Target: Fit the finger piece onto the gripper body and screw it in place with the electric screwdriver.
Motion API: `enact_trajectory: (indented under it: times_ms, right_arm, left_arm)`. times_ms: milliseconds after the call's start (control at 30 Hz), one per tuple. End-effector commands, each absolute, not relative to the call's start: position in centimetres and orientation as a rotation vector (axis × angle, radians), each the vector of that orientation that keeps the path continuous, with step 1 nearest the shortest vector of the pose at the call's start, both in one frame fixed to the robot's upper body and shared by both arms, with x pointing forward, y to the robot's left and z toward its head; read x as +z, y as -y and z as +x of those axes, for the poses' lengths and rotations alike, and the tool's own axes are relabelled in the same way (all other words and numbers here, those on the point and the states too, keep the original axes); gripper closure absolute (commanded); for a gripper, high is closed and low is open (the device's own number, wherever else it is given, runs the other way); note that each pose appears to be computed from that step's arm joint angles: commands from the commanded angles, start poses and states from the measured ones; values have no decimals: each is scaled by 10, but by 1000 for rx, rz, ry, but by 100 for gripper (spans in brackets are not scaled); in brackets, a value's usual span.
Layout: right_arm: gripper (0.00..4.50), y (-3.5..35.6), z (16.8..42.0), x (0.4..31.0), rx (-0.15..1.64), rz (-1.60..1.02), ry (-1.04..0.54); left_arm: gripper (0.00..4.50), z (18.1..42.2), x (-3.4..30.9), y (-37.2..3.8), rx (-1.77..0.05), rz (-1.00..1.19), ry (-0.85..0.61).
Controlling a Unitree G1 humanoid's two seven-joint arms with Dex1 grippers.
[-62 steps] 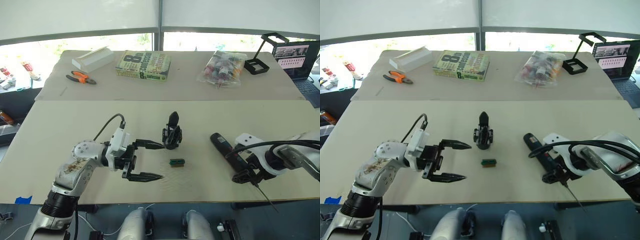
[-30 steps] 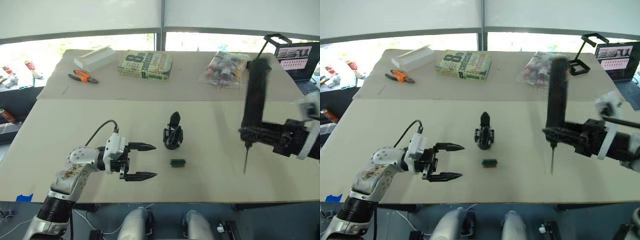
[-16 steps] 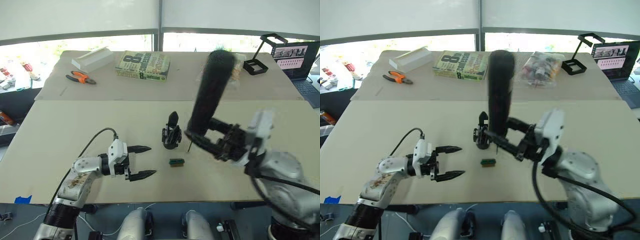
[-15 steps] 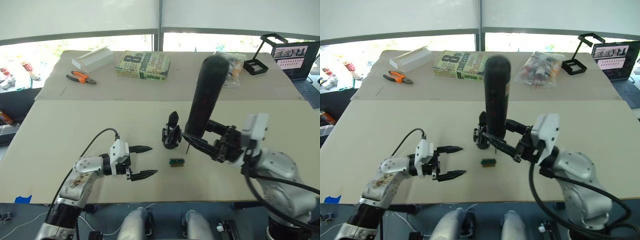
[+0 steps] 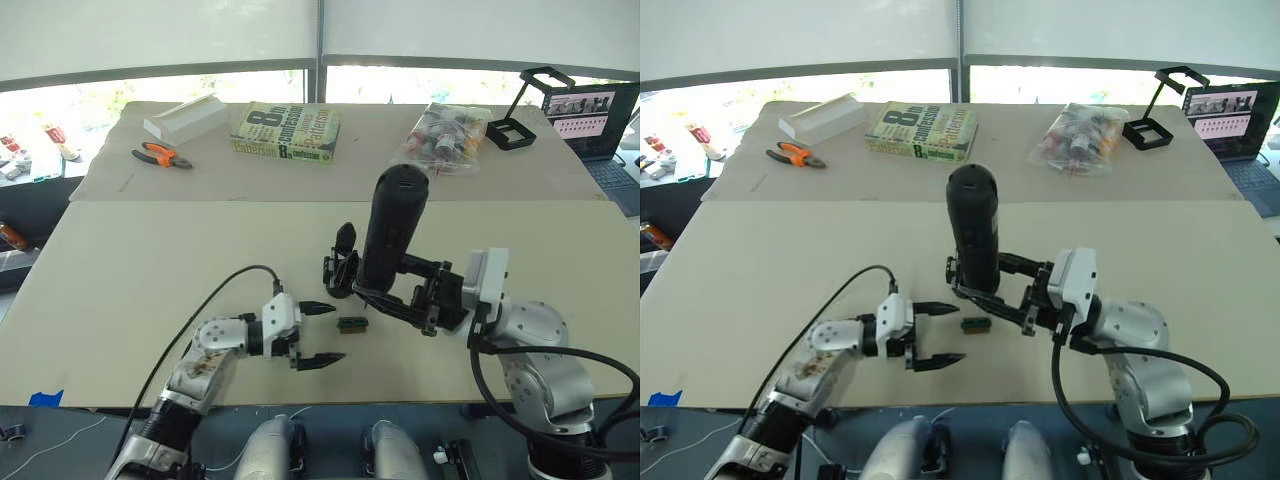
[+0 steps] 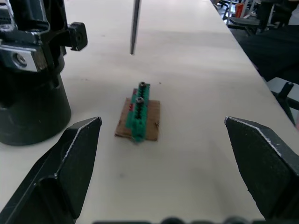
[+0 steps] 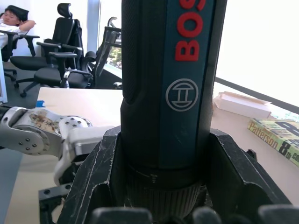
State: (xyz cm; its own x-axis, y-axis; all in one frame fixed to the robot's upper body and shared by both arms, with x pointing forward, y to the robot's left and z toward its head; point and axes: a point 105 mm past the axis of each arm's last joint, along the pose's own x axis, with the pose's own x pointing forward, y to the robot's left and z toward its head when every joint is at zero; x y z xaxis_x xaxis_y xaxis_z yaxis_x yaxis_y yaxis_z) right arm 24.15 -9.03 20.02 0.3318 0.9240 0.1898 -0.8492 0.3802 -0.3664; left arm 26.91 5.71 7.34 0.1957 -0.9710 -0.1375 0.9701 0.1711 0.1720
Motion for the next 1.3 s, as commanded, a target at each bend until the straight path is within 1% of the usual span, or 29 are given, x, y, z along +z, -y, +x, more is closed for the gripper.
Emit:
enact_trajectory:
  times_ms: [33,167,433,833,1300]
  right_arm:
    - [259,86,231,210,1207,-211,466]
    - [259,85,233,206,1209,-213,450]
    - [259,92,237,200,1186,-227,433]
    - [259,98,240,202,1173,-243,438]
    - [259,97,239,204,1181,-243,438]
  left_arm:
    - [0,271,81,-44,-1425,273,47]
    - [0,274,86,-36,-1455,266,44]
    - [0,273,89,-35,-1467,260,23]
    - [0,273,76,-38,-1451,274,-15]
    - [0,269,68,-35,-1440,262,-17]
